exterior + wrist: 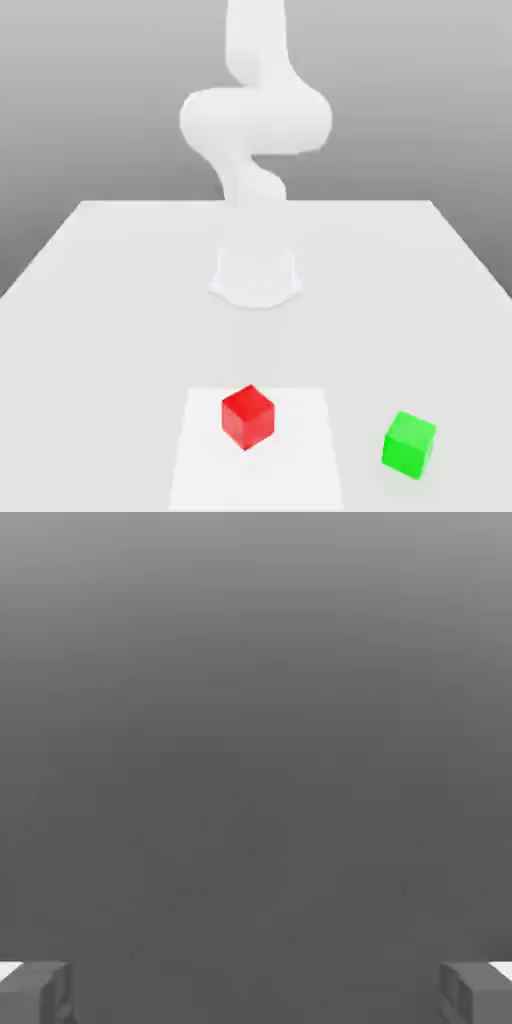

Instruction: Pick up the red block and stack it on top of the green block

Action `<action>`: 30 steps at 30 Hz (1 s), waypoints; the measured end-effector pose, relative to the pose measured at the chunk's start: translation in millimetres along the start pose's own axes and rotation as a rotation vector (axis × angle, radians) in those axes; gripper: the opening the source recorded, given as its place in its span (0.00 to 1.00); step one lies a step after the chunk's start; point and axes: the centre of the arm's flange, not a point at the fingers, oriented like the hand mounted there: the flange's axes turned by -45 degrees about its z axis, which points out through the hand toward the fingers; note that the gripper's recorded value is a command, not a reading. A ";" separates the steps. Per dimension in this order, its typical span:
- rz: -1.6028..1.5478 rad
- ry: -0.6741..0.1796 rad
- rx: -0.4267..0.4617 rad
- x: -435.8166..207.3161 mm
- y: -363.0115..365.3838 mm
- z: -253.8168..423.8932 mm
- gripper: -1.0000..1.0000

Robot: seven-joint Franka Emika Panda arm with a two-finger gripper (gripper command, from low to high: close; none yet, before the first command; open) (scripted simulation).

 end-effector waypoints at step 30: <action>0.758 -0.659 -0.323 -330.8 33.9 389.3 0.00</action>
